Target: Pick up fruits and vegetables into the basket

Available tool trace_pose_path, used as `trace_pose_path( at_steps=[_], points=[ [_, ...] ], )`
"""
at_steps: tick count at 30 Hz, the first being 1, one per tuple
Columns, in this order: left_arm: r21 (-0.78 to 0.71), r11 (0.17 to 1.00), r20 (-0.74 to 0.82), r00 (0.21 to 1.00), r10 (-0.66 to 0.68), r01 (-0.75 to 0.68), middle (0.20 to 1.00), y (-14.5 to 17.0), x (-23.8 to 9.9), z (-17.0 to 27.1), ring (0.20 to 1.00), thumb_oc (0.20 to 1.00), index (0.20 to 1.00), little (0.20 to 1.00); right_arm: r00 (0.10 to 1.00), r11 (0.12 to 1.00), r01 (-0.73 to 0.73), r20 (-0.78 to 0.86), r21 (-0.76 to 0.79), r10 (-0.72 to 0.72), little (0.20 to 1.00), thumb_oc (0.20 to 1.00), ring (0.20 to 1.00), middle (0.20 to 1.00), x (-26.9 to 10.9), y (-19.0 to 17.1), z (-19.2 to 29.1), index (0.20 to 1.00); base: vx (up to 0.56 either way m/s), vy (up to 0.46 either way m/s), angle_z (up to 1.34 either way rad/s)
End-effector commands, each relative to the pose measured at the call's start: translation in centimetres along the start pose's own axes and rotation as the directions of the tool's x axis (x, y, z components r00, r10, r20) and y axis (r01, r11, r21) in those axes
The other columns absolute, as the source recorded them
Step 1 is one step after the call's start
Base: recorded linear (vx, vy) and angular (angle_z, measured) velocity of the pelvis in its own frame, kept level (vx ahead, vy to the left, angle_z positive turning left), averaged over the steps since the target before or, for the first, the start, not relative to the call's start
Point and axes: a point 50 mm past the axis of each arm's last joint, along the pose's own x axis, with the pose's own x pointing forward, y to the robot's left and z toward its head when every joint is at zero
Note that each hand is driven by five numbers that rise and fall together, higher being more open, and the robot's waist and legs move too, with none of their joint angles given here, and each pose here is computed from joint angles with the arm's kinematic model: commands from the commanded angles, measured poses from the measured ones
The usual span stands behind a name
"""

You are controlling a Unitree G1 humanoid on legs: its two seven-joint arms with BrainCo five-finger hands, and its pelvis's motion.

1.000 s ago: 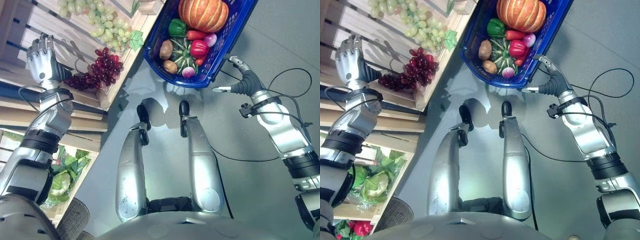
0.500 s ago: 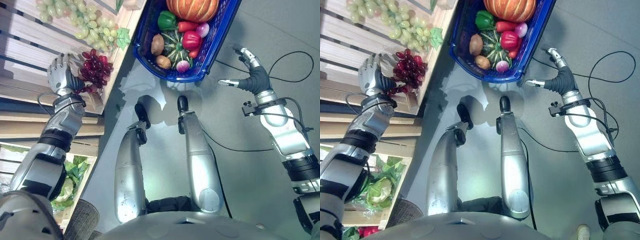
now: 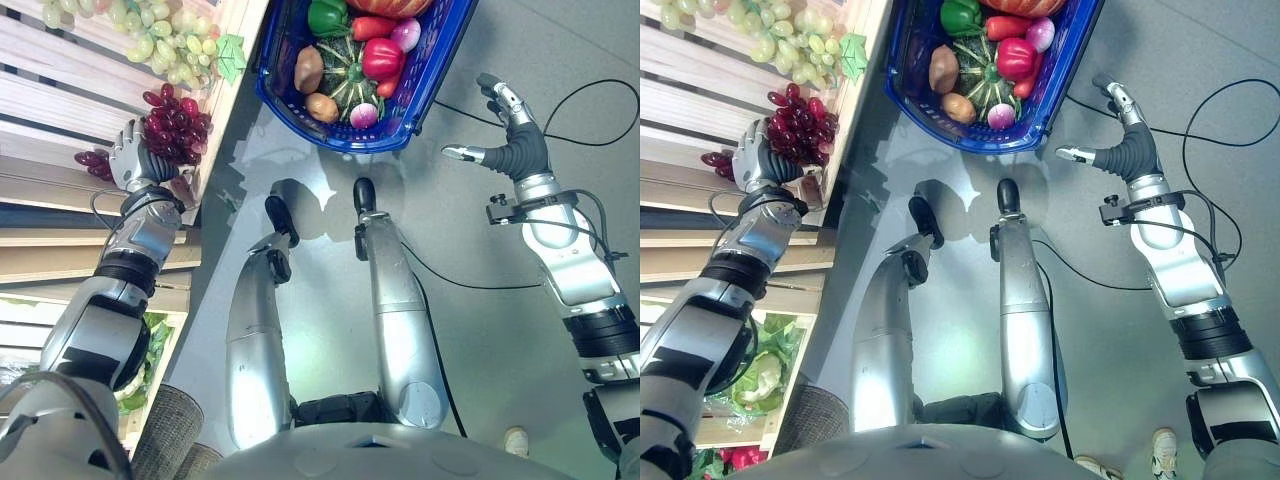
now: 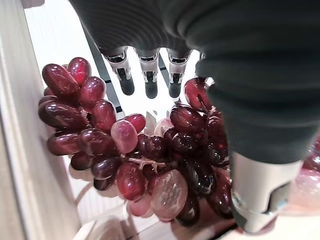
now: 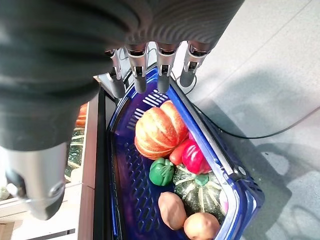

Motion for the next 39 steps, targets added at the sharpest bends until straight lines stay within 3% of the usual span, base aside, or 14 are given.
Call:
trace_pose_path(
  at_steps=[1, 15, 29, 31, 39],
  points=[
    [0.084, 0.994, -0.125, 0.989, 0.079, -0.069, 1.0, 0.6, -0.1, -3.0, 1.0, 1.0, 1.0, 1.0, 0.995, 0.999, 0.036, 0.087, 0.028, -0.039, 1.0, 1.0, 1.0, 1.0, -0.2, -0.4, 1.2, 1.0, 0.0, 0.0, 0.0],
    [0.276, 0.957, -0.145, 0.98, 0.133, -0.089, 1.0, 2.1, 1.2, -2.9, 1.0, 1.0, 1.0, 1.0, 0.992, 0.998, 0.054, 0.114, 0.041, -0.058, 1.0, 1.0, 1.0, 1.0, 0.8, -0.3, 1.7, 1.0, 0.0, 0.0, 0.0],
    [0.076, 0.993, -0.229, 0.971, -0.066, 0.086, 1.0, -1.2, -0.3, -4.0, 1.0, 1.0, 1.0, 1.0, 0.989, 0.997, 0.058, 0.136, 0.053, -0.065, 1.0, 1.0, 1.0, 1.0, 1.2, 0.1, 2.0, 1.0, 0.0, -0.004, -0.02],
    [0.041, 0.992, -0.236, 0.966, -0.103, 0.116, 0.2, -1.7, -0.5, -4.1, 0.2, 0.2, 0.2, 0.2, 0.988, 0.997, 0.058, 0.138, 0.053, -0.065, 1.0, 1.0, 1.0, 1.0, 1.3, 0.1, 2.1, 1.0, -0.01, 0.004, -0.04],
    [-0.148, 0.978, -0.245, 0.952, -0.182, 0.149, 0.2, -2.6, -0.7, -3.6, 0.2, 0.2, 0.2, 0.2, 0.989, 0.998, 0.052, 0.138, 0.043, -0.057, 1.0, 1.0, 1.0, 1.0, 1.6, 0.0, 2.4, 1.0, 0.0, 0.0, 0.0]
  ],
)
